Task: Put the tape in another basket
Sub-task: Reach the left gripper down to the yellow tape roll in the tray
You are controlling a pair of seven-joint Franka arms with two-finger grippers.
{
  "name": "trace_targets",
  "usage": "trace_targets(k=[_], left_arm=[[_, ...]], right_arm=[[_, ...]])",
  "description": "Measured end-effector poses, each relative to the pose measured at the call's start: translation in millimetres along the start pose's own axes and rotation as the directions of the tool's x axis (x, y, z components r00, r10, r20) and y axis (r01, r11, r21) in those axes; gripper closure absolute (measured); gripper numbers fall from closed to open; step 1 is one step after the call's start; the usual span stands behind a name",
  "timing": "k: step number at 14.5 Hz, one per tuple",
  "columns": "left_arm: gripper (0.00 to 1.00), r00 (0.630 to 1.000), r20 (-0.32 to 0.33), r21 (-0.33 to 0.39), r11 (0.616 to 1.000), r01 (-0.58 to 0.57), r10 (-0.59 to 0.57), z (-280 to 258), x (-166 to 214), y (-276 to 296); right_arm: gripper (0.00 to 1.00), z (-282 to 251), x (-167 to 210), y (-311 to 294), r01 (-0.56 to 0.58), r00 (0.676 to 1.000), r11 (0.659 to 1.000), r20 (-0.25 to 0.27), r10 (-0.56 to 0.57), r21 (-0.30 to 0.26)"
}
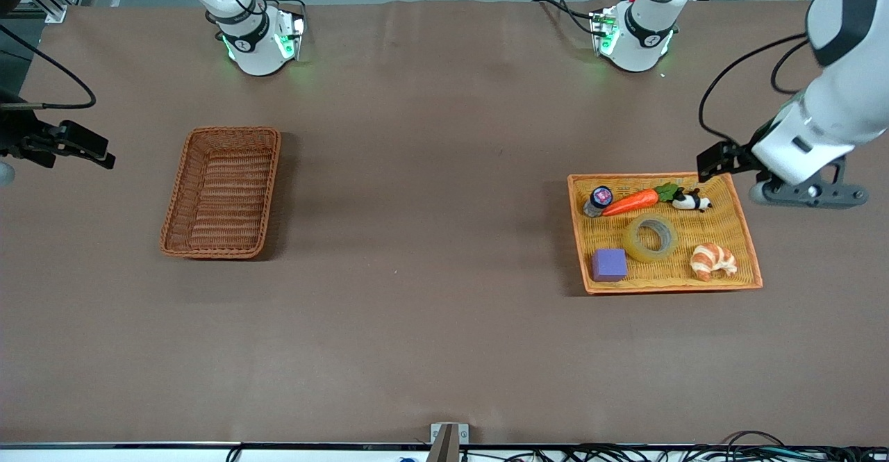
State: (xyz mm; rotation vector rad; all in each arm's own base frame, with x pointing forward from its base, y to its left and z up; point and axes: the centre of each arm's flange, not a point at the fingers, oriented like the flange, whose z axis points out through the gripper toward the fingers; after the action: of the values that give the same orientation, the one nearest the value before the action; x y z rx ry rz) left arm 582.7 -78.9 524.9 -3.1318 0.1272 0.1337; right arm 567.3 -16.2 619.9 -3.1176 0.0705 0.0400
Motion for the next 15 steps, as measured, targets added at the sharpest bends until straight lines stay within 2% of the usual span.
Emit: trace_targets(k=[1,4,8,11,15], left_arm=[[0.0,1.0,0.026,-0.001,1.0,0.005,-0.005,20,9,-3],[0.0,0.999,0.035,-0.007,1.0,0.027,-0.027,79,41,-16],[0.0,0.996,0.07,-0.008,0.999,0.051,-0.05,144,63,-30],[0.0,0.997,0.046,-0.006,0.998,0.07,-0.07,195,69,-42],[0.02,0.996,0.01,-0.003,0.996,0.087,-0.087,263,54,-52]], right_arm=[[0.0,0,0,0,0.0,1.0,1.0,0.0,0.0,0.0],[0.0,0,0,0,0.0,1.0,1.0,0.0,0.0,0.0],[0.0,0,0,0,0.0,1.0,1.0,0.0,0.0,0.0],[0.0,0,0,0,0.0,1.0,1.0,0.0,0.0,0.0],[0.0,0,0,0,0.0,1.0,1.0,0.001,0.0,0.0]])
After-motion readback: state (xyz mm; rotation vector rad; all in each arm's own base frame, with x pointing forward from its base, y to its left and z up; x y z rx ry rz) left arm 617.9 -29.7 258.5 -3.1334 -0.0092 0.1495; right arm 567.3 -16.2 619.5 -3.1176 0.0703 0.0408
